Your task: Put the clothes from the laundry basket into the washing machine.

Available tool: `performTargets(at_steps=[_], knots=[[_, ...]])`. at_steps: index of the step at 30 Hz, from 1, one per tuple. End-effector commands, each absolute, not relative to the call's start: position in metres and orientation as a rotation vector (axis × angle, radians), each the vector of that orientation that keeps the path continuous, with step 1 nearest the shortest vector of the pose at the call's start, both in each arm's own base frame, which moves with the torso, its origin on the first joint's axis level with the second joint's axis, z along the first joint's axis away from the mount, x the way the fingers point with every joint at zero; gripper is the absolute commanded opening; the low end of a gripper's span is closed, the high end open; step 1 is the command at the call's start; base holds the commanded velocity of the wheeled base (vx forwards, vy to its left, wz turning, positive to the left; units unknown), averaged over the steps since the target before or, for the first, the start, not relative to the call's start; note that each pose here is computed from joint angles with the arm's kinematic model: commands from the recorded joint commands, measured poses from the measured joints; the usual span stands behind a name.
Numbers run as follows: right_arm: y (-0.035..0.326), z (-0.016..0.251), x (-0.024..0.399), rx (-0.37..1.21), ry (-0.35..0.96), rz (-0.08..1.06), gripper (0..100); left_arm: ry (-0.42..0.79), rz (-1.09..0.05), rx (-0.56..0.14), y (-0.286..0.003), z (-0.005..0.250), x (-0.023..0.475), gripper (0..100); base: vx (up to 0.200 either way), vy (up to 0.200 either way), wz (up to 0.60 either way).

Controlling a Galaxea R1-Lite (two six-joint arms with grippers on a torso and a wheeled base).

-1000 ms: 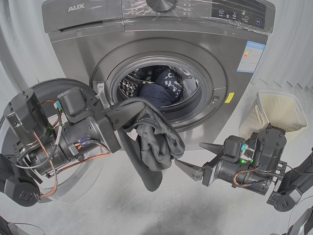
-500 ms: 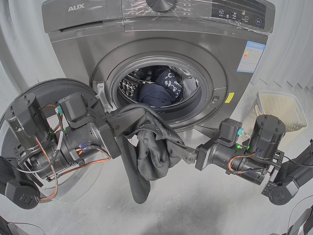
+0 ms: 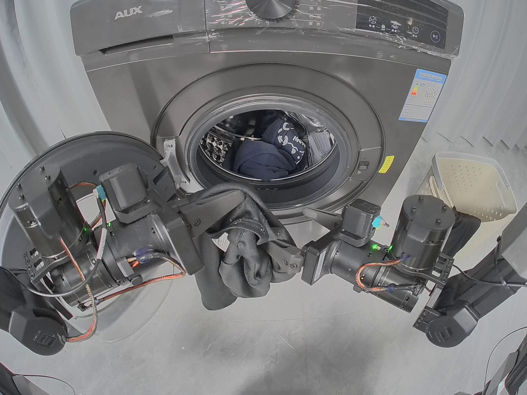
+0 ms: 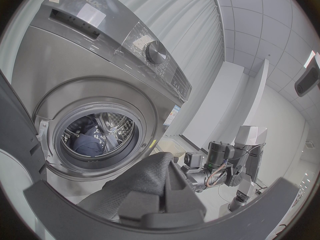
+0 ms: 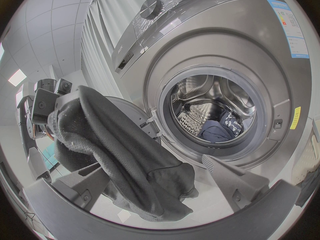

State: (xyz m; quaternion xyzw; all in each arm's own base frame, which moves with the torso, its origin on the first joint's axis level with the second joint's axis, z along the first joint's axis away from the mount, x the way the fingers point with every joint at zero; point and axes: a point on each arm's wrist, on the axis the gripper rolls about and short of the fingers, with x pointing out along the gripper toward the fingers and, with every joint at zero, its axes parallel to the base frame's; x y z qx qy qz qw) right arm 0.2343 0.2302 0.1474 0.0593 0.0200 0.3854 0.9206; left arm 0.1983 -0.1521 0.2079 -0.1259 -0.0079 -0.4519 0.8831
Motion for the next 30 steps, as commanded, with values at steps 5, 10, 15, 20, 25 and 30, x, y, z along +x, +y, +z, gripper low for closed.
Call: performTargets(at_steps=[5,10,15,20,25,30], knots=[[0.244,0.142,0.24,0.13,0.033,0.807,100,-0.011,-0.942,-0.262,-0.153,0.206,0.199,0,0.0,0.0,0.0],[0.245,0.148,0.241,0.151,-0.011,0.808,0,-0.001,-0.939,-0.26,-0.155,0.204,0.201,0,0.0,0.0,0.0],[0.241,0.159,0.235,0.168,-0.044,0.813,0,0.029,-0.931,-0.254,-0.158,0.196,0.205,0,0.0,0.0,0.0],[0.229,0.174,0.224,0.181,-0.076,0.821,0,0.05,-0.927,-0.252,-0.161,0.191,0.21,0,0.0,0.0,0.0],[0.221,0.179,0.216,0.183,-0.086,0.825,0,0.049,-0.935,-0.252,-0.162,0.191,0.21,0,0.0,0.0,0.0],[0.216,0.181,0.205,0.185,-0.084,0.84,0,0.06,-0.938,-0.25,-0.163,0.189,0.212,0,0.0,0.0,0.0]])
